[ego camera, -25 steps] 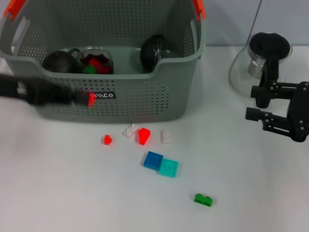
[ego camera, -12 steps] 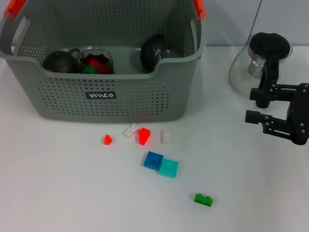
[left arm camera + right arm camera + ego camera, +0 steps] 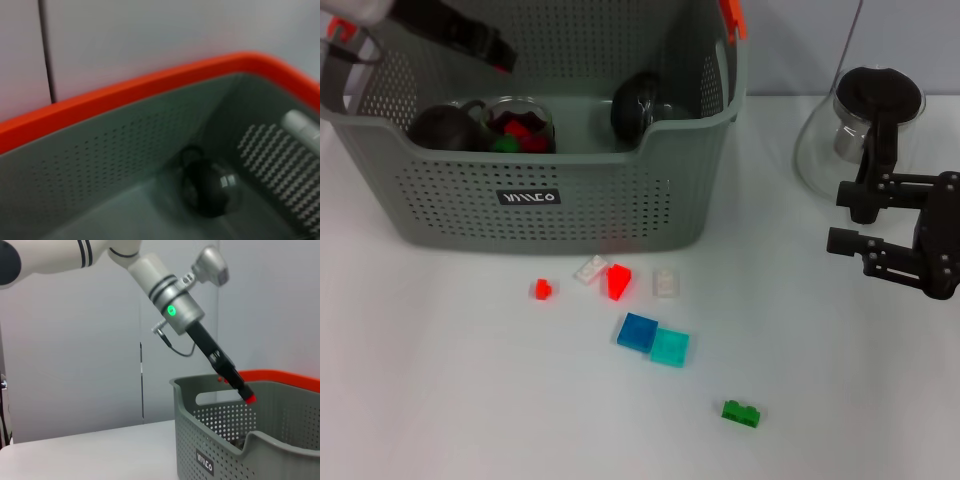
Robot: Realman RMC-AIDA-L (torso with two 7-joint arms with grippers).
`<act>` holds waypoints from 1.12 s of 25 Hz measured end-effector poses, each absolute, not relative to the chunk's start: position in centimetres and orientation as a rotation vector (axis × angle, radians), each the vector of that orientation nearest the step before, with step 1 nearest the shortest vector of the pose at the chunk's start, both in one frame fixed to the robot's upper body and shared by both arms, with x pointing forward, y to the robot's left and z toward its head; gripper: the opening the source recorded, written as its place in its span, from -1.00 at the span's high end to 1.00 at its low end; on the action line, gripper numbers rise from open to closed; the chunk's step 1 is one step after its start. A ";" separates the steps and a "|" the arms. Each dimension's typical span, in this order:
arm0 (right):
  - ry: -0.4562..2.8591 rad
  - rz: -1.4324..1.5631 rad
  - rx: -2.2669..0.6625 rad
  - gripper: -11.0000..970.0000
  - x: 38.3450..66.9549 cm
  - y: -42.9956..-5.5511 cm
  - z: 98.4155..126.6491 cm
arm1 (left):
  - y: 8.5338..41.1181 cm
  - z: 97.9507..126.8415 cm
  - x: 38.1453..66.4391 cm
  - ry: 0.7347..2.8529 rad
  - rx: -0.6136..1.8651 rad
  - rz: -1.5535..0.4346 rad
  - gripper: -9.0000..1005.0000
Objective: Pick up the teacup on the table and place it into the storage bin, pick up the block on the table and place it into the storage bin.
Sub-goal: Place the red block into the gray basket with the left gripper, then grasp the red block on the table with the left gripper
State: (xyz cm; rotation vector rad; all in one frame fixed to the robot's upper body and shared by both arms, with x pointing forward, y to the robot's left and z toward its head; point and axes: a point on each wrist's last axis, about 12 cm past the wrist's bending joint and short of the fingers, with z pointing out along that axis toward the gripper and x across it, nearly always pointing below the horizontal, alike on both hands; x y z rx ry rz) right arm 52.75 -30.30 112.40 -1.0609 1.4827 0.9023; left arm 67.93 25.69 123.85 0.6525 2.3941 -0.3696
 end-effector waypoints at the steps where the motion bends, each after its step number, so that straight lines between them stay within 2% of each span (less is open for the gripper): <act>1: 1.483 0.901 -1.060 -0.08 52.8 -30.3 112.4 | 25.2 123.4 68.0 2.394 0.660 -0.347 0.53; 6: 1.484 0.899 -1.060 -0.08 52.8 -30.3 112.4 | 23.7 122.3 68.5 2.395 0.649 -0.268 0.48; 16: 1.485 0.897 -1.059 -0.08 52.8 -30.4 112.3 | 24.4 123.0 68.3 2.359 0.521 -0.305 0.38; 18: 1.486 0.896 -1.058 -0.08 52.7 -30.4 112.3 | 24.9 123.5 68.0 2.301 0.477 -0.372 0.36; 23: 1.477 0.883 -1.045 -0.08 52.7 -30.6 112.3 | 27.6 124.4 64.6 1.963 0.388 -0.810 -0.10; 24: 1.474 0.882 -1.042 -0.08 52.7 -30.6 112.3 | 28.0 124.5 63.5 1.848 0.395 -0.940 -0.10; 28: 1.466 0.880 -1.040 -0.08 52.6 -30.5 112.3 | 30.2 123.4 60.3 1.539 0.404 -1.227 -0.10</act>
